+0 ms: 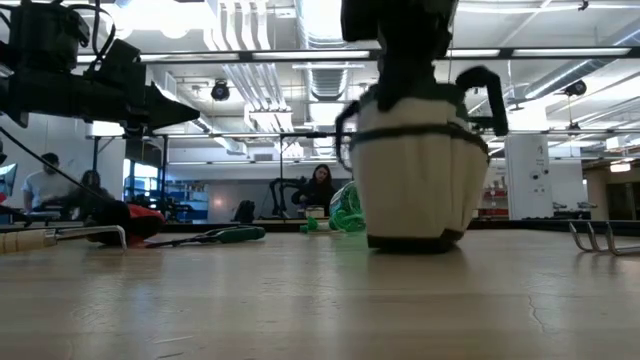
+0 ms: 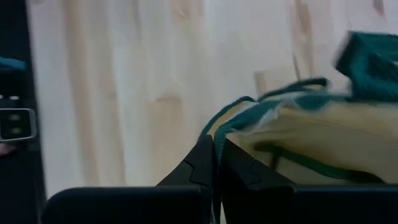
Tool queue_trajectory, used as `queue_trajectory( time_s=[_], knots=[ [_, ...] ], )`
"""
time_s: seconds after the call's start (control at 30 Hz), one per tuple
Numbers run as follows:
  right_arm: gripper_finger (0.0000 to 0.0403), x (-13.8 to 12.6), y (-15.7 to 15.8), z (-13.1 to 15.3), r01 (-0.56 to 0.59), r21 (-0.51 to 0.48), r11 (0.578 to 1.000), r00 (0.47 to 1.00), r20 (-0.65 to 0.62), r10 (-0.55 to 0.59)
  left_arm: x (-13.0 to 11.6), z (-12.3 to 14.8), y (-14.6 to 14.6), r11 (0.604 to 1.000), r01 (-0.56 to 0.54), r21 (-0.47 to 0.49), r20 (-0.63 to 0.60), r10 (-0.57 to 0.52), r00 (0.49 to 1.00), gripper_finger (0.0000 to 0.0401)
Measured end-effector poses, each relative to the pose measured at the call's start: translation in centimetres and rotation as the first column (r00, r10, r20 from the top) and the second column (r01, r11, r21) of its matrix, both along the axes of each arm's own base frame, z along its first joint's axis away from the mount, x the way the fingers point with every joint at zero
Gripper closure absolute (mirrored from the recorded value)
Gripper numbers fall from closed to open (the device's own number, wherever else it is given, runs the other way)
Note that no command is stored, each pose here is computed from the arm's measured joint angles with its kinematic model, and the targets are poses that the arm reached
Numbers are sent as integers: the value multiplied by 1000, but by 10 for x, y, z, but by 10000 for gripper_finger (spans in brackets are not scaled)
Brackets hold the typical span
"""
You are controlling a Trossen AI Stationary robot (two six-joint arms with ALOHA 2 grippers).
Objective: Pick & Place Garden tools in Gardening bag
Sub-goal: Adjust the gardening bag
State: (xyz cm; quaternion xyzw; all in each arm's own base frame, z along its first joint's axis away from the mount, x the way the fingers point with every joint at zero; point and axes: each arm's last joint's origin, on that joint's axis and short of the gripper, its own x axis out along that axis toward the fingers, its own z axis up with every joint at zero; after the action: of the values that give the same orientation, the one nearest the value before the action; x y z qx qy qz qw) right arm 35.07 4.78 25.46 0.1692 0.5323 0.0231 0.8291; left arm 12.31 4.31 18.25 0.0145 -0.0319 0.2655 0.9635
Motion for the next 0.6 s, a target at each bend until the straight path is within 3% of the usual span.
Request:
queue_trajectory(
  time_s=[0.23, 0.6],
  knots=[
    [395, 3, 7, 11, -29, -9, 1000, 999, 42, 30, 0, 0, 0, 1000, 0, 0, 0, 0, 1000, 387],
    [395, 9, 10, 2, -43, -13, 999, 998, 44, 44, 0, 0, 0, 1000, 0, 0, -1, 0, 1000, 387]
  ],
)
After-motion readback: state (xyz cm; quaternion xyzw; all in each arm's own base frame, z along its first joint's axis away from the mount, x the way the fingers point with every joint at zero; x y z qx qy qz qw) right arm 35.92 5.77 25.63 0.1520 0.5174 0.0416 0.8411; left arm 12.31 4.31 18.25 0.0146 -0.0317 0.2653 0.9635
